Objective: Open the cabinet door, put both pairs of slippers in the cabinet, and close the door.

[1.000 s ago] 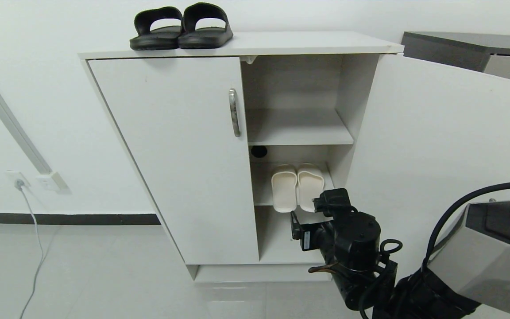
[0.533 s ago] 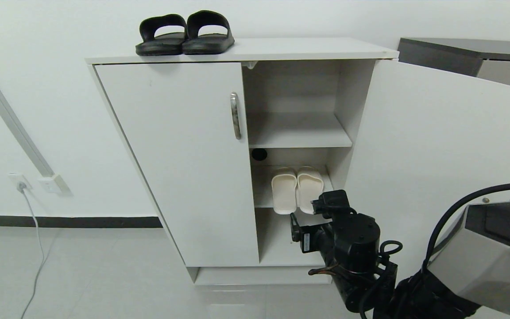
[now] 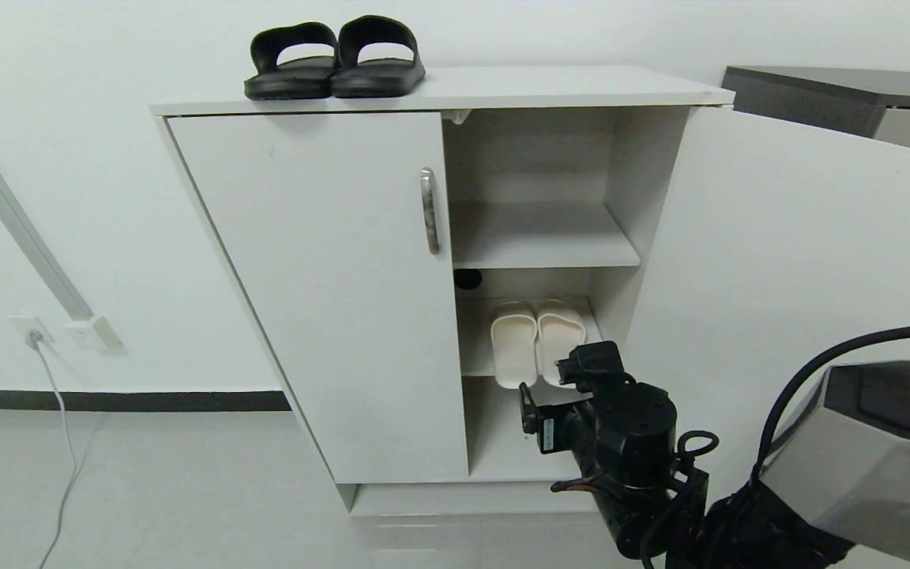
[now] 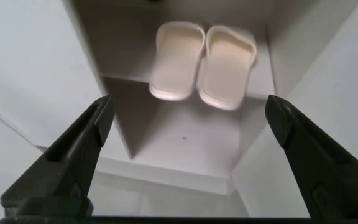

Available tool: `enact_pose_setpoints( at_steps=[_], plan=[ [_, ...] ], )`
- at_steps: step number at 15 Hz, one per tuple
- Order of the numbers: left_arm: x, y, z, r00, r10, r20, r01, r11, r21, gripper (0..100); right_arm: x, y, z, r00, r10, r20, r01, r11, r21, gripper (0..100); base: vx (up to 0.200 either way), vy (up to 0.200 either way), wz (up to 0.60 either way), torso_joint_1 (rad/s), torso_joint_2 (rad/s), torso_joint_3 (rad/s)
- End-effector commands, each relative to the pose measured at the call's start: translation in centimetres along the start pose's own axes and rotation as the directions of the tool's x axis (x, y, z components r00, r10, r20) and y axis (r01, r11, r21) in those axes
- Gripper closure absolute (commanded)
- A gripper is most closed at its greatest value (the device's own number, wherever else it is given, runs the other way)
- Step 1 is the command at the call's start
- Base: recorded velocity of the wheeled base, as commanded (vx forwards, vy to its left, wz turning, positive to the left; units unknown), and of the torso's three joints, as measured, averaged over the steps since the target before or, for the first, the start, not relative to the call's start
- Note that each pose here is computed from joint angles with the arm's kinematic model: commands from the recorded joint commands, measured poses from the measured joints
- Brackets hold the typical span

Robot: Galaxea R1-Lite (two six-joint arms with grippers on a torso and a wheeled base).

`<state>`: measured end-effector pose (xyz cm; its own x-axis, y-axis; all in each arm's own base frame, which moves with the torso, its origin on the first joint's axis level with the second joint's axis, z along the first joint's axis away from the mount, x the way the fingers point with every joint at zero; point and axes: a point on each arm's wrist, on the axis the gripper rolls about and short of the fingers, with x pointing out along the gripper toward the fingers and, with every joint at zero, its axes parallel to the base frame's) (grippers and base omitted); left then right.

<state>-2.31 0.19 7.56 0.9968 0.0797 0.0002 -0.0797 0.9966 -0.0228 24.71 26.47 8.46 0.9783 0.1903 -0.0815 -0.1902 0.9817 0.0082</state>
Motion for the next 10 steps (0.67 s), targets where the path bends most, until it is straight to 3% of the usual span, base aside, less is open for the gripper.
enact_pose_setpoints(
  at_steps=[1,10],
  plan=[
    [0.01,0.00,0.03,1.000,-0.002,0.001,0.002,1.000,0.000,100,-0.08,0.12,-0.14,1.000,0.005,-0.002,-0.005,1.000,-0.002,0,0.000,0.200,0.00,0.012,0.00,0.002],
    [0.01,0.00,0.02,1.000,-0.002,0.000,0.002,1.000,0.000,100,-0.22,0.00,-0.18,1.000,0.005,0.005,-0.005,1.000,0.002,0,0.000,0.200,0.00,0.003,0.00,0.002]
  ],
)
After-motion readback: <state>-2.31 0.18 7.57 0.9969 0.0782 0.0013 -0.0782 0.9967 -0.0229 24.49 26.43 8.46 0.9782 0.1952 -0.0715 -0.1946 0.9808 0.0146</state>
